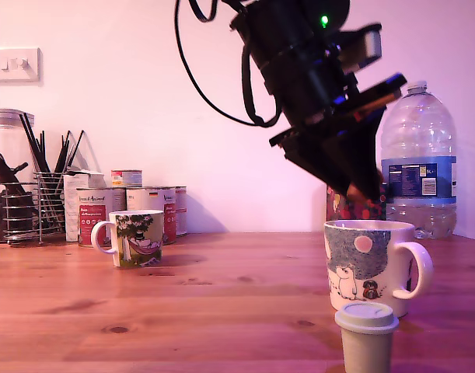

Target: Pick up the coffee capsules from the table one by one and drop them inside the nearest coffee cup

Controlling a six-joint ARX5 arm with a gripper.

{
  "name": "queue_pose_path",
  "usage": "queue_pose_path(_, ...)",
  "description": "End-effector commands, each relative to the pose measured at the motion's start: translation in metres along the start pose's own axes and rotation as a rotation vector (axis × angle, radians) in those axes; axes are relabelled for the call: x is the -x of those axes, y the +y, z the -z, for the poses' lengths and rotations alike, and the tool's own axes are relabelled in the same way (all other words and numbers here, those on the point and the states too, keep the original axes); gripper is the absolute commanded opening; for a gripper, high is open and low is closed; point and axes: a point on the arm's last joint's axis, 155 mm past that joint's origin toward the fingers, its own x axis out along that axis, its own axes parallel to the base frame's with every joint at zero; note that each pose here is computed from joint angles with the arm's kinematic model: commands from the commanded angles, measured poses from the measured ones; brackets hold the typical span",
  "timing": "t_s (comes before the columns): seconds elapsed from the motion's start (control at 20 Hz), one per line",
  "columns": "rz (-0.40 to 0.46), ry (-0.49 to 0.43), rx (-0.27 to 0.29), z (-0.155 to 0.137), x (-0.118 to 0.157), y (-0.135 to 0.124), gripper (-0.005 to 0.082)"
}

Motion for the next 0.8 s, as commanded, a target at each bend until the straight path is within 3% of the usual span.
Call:
queue_pose_path(0.0,0.004,0.05,0.007,0.0133,-0.0204,0.0003,0.0166)
queue_pose_path(0.55,0.005,0.056,0.008,0.0149,-0.0208,0.0002,0.017)
queue_pose_path(0.6,0.005,0.055,0.008,0.0147,-0.0208,0.0001,0.0204)
queue_pose_path(0.65,0.005,0.053,0.007,0.0142,-0.0209,0.0002,0.0316)
queue_pose_path(0.75,0.004,0.054,0.007,0.0143,-0.0209,0.0004,0.063)
